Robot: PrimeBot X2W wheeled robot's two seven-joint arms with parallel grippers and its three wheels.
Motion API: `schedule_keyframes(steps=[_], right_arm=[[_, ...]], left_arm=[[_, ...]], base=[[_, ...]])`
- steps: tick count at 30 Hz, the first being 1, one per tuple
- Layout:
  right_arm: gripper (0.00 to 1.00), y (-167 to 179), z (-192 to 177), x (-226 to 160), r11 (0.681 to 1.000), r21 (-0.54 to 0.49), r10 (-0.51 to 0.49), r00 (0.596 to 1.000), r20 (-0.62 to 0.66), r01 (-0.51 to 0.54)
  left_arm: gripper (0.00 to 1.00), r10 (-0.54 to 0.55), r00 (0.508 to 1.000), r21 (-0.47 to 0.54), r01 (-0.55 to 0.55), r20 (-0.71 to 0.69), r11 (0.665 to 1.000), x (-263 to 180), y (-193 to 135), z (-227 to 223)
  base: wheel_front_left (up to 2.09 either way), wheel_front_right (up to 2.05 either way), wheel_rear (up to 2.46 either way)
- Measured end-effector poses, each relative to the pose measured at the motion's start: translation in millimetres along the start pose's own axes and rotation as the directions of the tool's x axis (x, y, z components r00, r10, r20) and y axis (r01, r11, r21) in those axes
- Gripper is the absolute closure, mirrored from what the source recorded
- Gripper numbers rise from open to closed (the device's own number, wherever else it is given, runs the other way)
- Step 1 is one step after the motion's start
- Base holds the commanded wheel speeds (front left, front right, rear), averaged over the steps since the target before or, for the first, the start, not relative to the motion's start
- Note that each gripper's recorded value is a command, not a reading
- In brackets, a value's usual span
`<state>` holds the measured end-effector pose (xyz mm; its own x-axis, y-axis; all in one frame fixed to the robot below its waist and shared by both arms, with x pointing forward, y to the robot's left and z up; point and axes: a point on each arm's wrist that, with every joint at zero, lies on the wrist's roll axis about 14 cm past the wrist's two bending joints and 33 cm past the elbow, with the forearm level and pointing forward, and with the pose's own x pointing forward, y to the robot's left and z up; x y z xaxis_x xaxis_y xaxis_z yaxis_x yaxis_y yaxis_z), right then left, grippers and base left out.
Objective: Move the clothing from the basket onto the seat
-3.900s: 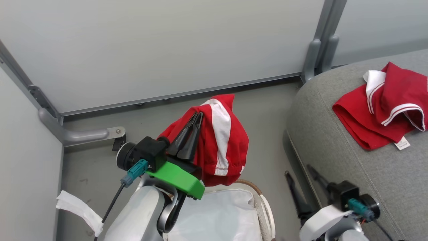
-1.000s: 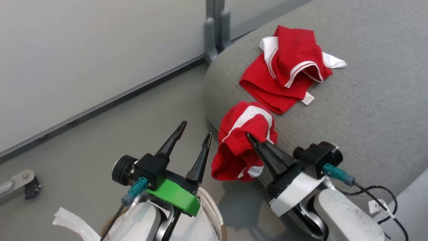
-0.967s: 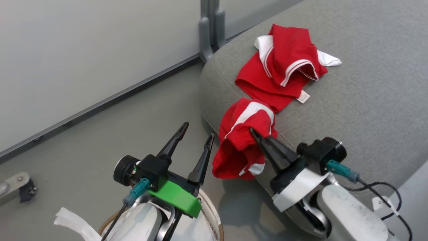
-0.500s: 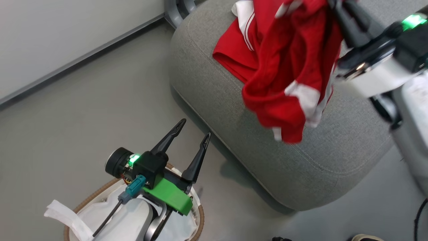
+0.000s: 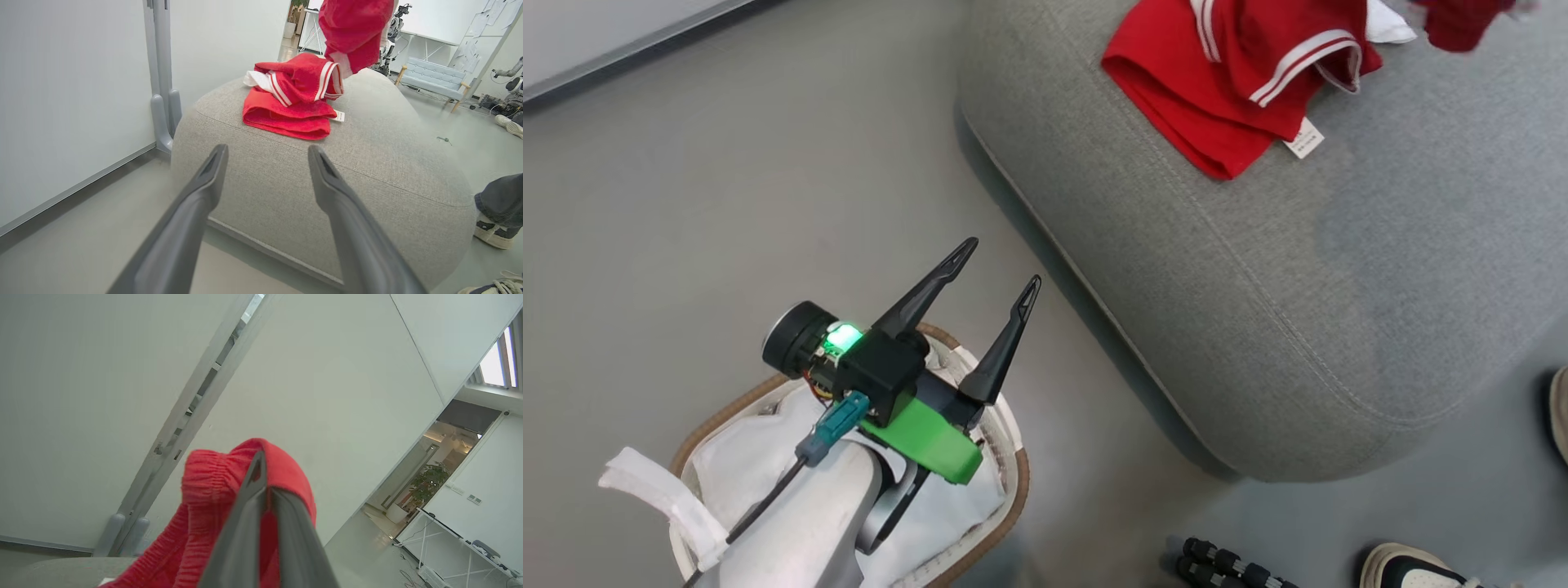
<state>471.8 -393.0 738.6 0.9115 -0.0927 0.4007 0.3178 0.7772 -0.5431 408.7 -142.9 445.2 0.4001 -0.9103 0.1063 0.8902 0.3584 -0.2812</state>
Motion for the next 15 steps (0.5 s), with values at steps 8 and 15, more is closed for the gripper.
schedule_keyframes(steps=[8,15], right_arm=[[1.0,86.8,-118.6,-19.6,0.98,0.2,0.056,0.962,-0.267,-0.001],[1.0,155.3,-197.7,-89.6,0.951,0.308,0.142,0.856,-0.496,0.02]], left_arm=[[0.0,0.092,0.995,-0.007,-0.092,-0.029,0.996,-20.0,39.7,-16.7],[0.0,0.182,0.981,-0.021,-0.184,-0.071,0.983,-43.2,63.4,-30.7]], base=[[0.0,0.0,0.0],[0.0,0.0,0.0]])
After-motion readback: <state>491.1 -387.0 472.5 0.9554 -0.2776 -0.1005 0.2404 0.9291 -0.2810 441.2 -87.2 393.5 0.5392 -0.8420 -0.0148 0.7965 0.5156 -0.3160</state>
